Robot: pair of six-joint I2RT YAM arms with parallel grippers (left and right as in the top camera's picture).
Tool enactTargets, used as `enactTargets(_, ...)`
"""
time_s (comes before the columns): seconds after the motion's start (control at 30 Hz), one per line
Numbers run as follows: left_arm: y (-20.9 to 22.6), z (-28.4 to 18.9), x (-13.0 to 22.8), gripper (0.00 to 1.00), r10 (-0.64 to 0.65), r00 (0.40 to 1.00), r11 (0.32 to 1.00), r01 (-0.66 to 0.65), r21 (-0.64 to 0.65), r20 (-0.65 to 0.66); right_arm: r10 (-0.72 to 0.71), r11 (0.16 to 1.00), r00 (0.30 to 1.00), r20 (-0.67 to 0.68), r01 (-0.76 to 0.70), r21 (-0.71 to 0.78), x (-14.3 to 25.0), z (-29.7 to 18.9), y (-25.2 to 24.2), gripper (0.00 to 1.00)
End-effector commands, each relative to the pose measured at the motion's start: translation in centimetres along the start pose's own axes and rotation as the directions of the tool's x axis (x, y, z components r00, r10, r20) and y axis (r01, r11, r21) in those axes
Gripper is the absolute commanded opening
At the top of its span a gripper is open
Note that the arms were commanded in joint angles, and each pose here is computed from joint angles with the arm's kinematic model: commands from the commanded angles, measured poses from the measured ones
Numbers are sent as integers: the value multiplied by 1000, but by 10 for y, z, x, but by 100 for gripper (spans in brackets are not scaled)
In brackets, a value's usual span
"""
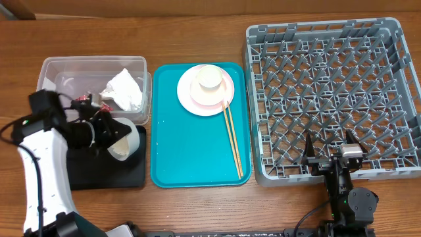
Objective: Sort waste into correct bins and load items into the dishwasher
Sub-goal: 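Carry the bowl over the black tray and tip out the rice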
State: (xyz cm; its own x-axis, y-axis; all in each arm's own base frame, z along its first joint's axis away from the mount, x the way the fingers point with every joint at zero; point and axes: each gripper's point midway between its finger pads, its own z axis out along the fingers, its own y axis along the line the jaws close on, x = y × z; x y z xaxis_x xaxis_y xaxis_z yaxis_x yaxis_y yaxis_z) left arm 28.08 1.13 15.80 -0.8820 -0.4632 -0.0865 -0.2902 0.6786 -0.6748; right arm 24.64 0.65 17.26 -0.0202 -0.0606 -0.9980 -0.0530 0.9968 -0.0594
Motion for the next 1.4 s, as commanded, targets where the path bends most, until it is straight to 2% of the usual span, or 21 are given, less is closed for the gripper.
enactTargets(0.0, -16, -15, -5, 4, 48, 996, 981, -61, 186, 73, -1, 1000, 1000, 6, 1, -5, 1, 0, 1, 100)
enactTargets(0.4, 16, -38, -17, 4, -99, 970, 937, 16, 349, 222, -1, 1000, 1000, 6, 1, -5, 1, 0, 1, 100)
enactTargets(0.67, 32, -38, -16, 4, -146, 956, 929, 44, 367, 253, -1, 1000, 1000, 6, 1, -5, 1, 0, 1, 100)
enactTargets(0.97, 34, -63, -25, 4, -165, 923, 897, -7, 442, 349, -1, 1000, 1000, 6, 1, -5, 1, 0, 1, 100)
enactTargets(1.17, 28, -72, -25, 4, -199, 912, 866, -9, 500, 360, -1, 1000, 1000, 6, 1, -5, 1, 0, 1, 100)
enactTargets(1.37, 29, -73, -26, 4, -191, 910, 869, -18, 495, 369, -1, 1000, 1000, 6, 1, -5, 1, 0, 1, 100)
